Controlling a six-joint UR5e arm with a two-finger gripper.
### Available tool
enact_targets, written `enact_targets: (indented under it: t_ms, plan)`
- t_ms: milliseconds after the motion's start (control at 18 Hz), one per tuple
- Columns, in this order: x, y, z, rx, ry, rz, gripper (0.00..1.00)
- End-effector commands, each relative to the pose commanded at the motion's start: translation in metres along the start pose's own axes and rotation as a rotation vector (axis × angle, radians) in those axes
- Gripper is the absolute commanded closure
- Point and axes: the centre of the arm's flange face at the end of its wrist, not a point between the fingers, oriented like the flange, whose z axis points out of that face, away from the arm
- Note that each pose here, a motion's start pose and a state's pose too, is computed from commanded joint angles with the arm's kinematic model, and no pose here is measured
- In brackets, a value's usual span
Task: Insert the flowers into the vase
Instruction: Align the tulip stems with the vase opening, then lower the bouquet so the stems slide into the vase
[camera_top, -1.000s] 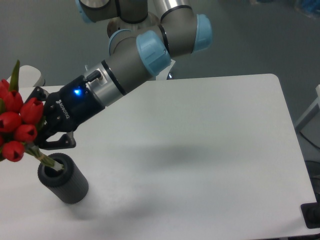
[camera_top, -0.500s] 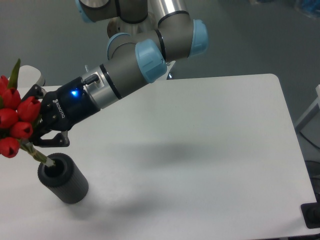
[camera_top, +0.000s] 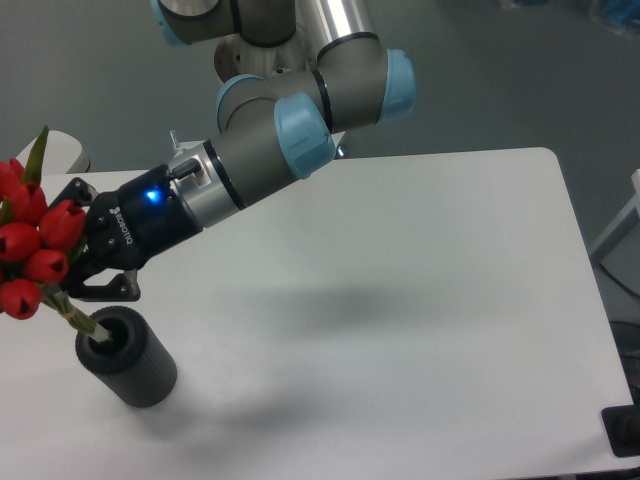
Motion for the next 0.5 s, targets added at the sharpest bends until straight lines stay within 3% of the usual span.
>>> enact_targets:
  t_ms: [500]
  plan:
    - [0.0,0.021,0.005,-0.008,0.01,0.002,0.66]
